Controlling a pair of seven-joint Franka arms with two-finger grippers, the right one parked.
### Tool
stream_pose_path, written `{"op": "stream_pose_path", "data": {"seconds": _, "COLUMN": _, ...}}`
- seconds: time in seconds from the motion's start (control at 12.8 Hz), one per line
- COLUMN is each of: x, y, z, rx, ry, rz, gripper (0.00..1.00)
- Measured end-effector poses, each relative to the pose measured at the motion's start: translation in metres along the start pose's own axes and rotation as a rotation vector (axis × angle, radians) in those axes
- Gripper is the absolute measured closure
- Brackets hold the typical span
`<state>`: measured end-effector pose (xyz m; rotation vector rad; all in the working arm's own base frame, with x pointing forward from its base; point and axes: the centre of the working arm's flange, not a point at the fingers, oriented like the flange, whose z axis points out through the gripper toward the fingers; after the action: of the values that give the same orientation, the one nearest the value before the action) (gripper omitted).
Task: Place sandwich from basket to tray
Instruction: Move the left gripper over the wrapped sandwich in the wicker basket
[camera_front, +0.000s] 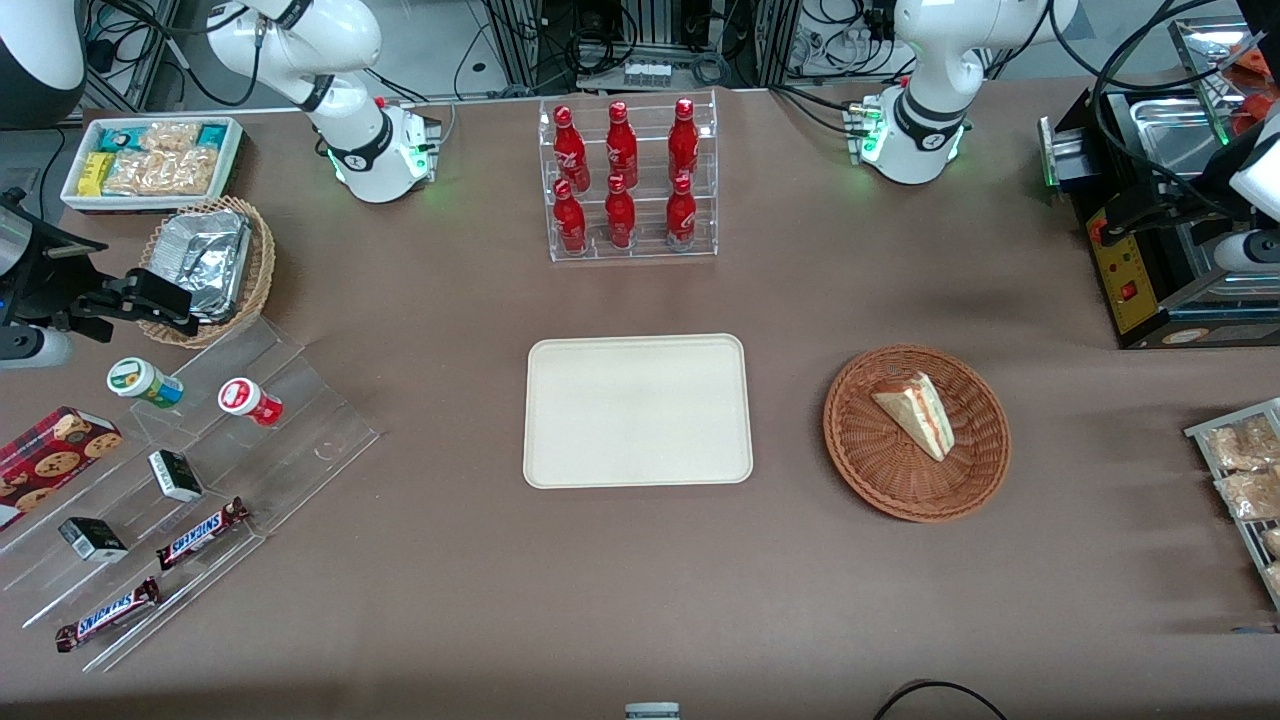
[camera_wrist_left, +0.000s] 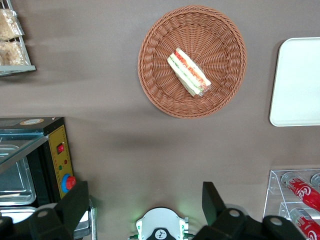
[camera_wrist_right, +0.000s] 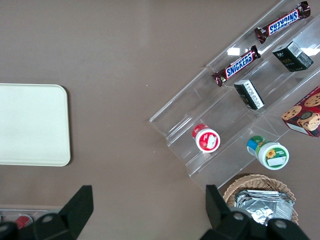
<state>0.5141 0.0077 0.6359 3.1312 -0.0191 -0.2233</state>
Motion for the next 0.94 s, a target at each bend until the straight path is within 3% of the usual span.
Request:
{"op": "stream_pose_path", "data": {"seconds": 0.23, "x": 0.003, "y": -0.003, "z": 0.004, "rx": 0.003, "ry": -0.009, "rz": -0.006, "gripper": 0.00}}
{"op": "stream_pose_path", "data": {"seconds": 0.47, "x": 0.023, "y": -0.005, "z": 0.030, "rx": 0.008, "ry": -0.056, "rz": -0.031, "gripper": 0.00}}
{"op": "stream_pose_path", "data": {"seconds": 0.78, "x": 0.074, "y": -0.003, "z": 0.087, "rx": 0.022, "ry": -0.070, "rz": -0.198, "gripper": 0.00}}
{"op": "stream_pose_path", "data": {"seconds": 0.94, "x": 0.099, "y": 0.000, "z": 0.117, "rx": 0.027, "ry": -0.060, "rz": -0.326, "gripper": 0.00}}
